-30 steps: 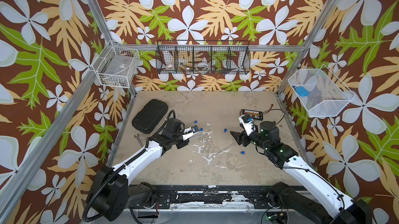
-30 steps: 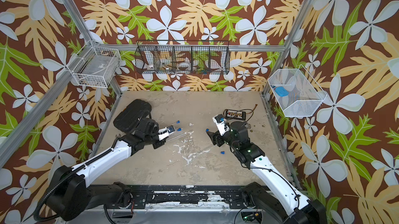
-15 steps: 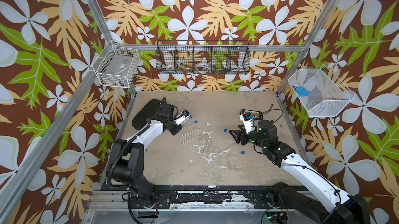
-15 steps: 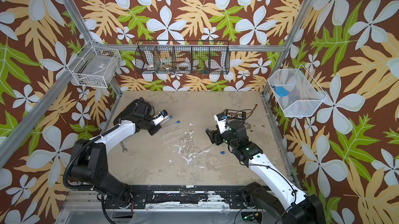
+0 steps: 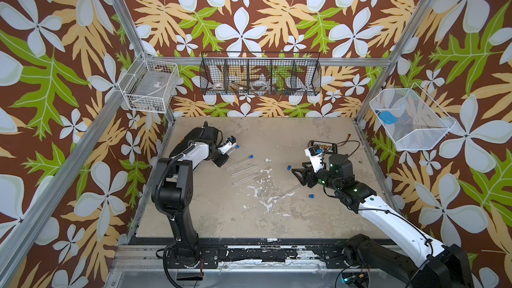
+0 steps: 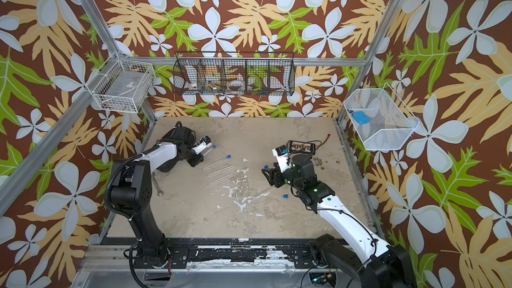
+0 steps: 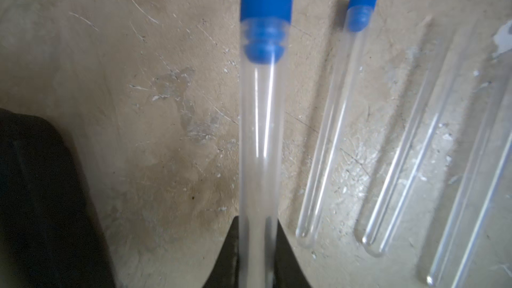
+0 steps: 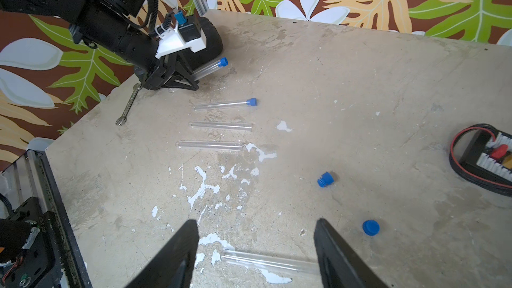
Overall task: Insert stoppers into test tubes
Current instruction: Place the test tube at the center of the board.
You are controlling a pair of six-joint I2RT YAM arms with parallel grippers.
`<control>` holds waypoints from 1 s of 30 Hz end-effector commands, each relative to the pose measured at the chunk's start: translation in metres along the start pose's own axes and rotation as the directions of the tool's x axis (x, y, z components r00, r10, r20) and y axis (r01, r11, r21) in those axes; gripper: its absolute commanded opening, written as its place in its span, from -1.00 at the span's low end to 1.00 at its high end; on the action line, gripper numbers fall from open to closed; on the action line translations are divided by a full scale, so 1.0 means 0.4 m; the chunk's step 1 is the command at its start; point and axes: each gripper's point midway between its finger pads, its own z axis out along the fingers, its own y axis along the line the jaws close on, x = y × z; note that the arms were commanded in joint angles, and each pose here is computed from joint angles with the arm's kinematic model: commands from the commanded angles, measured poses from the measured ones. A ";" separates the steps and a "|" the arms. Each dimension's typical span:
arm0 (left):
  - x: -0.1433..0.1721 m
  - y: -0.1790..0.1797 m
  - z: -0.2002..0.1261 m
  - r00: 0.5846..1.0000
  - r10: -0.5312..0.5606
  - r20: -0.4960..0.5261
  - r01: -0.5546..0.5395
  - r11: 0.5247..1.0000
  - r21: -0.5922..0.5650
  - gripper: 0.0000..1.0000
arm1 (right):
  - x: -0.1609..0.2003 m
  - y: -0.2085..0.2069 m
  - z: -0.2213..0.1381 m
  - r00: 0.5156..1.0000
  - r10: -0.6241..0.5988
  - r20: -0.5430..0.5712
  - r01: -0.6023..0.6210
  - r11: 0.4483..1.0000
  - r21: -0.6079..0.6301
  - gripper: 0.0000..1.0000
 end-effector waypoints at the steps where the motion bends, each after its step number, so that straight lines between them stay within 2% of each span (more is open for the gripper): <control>1: 0.016 -0.017 0.023 0.999 -0.032 -0.034 0.034 0.998 0.056 -0.99 | -0.015 0.006 0.000 1.000 -0.004 0.020 0.004 1.000 -0.011 0.37; 10: 0.034 -0.016 0.075 0.993 -0.077 -0.088 0.085 0.992 0.089 -0.86 | -0.002 0.000 -0.001 1.000 -0.006 0.018 0.006 1.000 0.001 0.40; 15: 0.045 -0.021 0.088 0.991 -0.087 -0.106 0.097 0.991 0.095 -0.66 | 0.000 -0.001 -0.003 1.000 -0.015 0.018 0.015 1.000 0.005 0.41; 30: 0.036 -0.013 0.076 0.992 -0.081 -0.093 0.088 0.993 0.078 -0.42 | 0.005 0.003 -0.004 1.000 -0.021 0.012 0.021 1.000 -0.004 0.40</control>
